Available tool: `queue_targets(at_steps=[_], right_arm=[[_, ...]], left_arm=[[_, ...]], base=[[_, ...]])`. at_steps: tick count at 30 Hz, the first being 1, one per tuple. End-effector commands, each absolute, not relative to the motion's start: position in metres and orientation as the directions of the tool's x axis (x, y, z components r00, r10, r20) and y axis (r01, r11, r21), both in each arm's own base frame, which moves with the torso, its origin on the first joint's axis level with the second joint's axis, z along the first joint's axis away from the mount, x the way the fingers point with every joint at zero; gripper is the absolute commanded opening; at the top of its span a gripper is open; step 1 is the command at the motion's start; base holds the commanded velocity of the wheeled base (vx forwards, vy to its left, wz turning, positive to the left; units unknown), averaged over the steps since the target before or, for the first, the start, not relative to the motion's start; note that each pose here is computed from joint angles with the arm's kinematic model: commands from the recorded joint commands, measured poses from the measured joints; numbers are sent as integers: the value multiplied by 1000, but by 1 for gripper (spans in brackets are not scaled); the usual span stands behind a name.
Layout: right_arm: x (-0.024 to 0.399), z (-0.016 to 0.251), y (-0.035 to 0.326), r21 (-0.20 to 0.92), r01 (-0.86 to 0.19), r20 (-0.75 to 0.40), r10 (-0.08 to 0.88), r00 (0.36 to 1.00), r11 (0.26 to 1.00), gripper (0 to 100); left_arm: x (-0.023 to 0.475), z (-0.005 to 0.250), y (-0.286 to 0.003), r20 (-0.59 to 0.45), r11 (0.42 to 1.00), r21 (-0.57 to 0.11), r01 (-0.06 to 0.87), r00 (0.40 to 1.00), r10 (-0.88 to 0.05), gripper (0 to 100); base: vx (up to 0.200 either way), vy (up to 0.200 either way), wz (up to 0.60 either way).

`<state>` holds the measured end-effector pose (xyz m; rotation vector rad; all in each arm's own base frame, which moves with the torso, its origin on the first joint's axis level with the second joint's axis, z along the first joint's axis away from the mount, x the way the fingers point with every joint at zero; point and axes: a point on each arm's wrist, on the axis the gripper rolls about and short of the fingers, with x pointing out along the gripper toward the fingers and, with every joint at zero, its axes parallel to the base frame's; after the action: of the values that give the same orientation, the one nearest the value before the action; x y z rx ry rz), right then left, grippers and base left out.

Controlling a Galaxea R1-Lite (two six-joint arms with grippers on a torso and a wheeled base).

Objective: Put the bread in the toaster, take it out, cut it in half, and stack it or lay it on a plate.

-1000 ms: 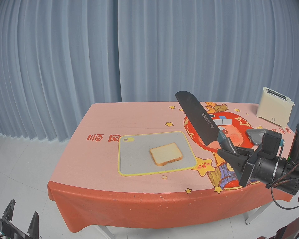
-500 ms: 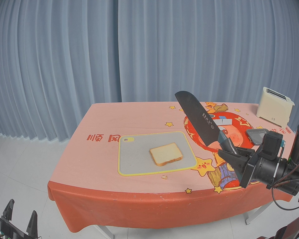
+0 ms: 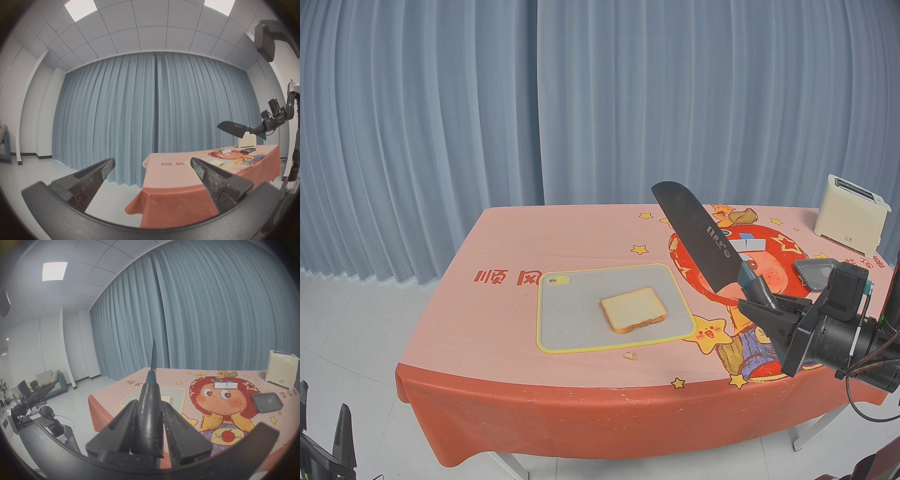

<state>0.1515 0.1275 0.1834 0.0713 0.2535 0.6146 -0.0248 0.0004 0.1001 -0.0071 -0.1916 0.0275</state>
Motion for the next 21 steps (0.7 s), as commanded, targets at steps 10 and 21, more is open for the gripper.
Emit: queue_targets(at_steps=[10,21], right_arm=[[149,187,126,143,-562,-199,580,790,814,0],[149,188,126,143,-564,-195,582,790,813,0]], left_arm=[[-26,99,0,228,1000,-4,-30,973,31,100],[-27,105,0,265,1000,21,1,964,-6,100]], base=[[0,0,0],[0,0,0]])
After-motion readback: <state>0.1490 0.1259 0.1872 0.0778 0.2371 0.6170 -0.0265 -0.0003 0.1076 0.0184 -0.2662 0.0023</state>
